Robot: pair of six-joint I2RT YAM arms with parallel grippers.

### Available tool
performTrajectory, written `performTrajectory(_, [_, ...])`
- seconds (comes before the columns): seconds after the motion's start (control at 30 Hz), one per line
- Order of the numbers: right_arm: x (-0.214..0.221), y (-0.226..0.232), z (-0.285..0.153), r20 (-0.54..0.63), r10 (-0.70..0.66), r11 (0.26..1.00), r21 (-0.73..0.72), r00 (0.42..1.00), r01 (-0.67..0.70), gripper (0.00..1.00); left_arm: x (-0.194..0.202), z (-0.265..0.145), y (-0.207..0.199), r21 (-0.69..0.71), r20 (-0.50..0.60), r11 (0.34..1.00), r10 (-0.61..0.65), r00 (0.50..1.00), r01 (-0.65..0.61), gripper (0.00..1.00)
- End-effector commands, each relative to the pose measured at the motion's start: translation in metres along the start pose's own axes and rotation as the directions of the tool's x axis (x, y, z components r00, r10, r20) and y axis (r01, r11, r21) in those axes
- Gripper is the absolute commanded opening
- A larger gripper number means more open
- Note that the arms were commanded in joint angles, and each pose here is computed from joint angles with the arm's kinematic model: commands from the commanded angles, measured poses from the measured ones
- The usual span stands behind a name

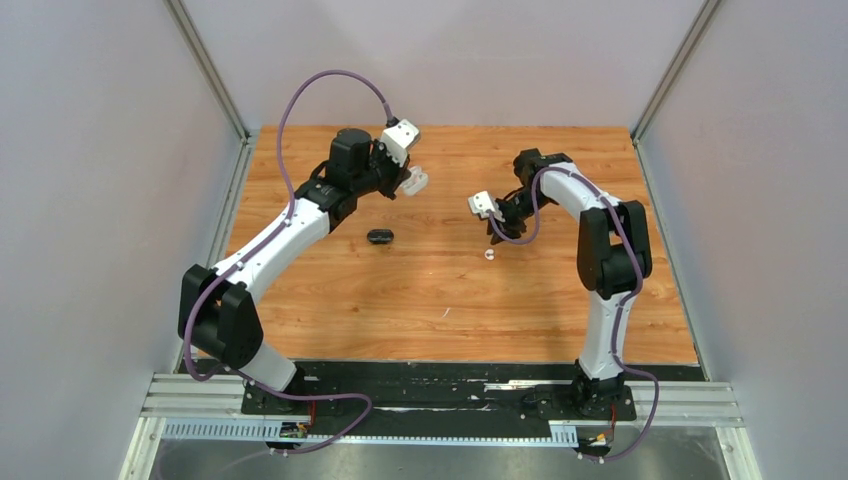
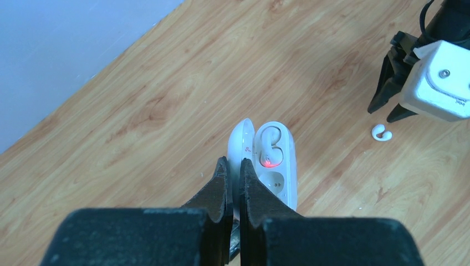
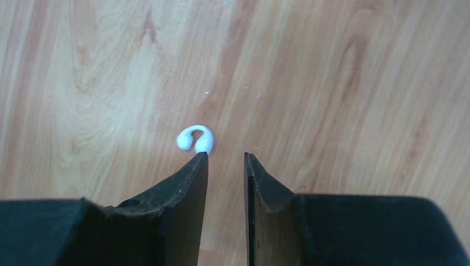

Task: Insert the wireless bluetooth earbuds into the charging case
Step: Adjust the earbud at the center of the board.

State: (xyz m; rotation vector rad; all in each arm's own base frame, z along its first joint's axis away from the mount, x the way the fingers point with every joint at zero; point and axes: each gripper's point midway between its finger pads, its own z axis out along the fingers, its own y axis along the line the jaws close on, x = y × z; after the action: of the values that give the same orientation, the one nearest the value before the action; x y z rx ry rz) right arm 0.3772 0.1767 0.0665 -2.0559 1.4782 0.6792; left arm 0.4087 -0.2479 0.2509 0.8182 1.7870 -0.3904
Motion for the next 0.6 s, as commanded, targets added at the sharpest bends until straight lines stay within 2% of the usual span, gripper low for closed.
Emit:
performTrajectory(0.0, [0.000,0.022,0.005,-0.016,-0.098,0.987,-0.126,0.995,0.095,0.31,-0.017,-0.011,0.006,-0.023,0.053,0.999,0.036,0.998,-0.034,0.00])
performTrajectory(0.23, [0.005,0.022,0.015,-0.025,-0.123,0.982,-0.148,0.992,0.118,0.41,-0.015,-0.011,0.006,-0.021,0.050,0.999,0.029,0.998,-0.028,0.00])
performTrajectory(0.4, [0.012,0.023,0.024,-0.039,-0.127,0.979,-0.168,0.991,0.119,0.41,-0.015,-0.010,0.005,-0.017,0.050,1.000,0.027,0.998,-0.026,0.00])
performTrajectory(0.57, [0.019,0.026,0.034,-0.056,-0.123,0.976,-0.189,0.991,0.111,0.36,-0.015,-0.010,0.005,-0.018,0.050,1.000,0.026,0.998,-0.025,0.00])
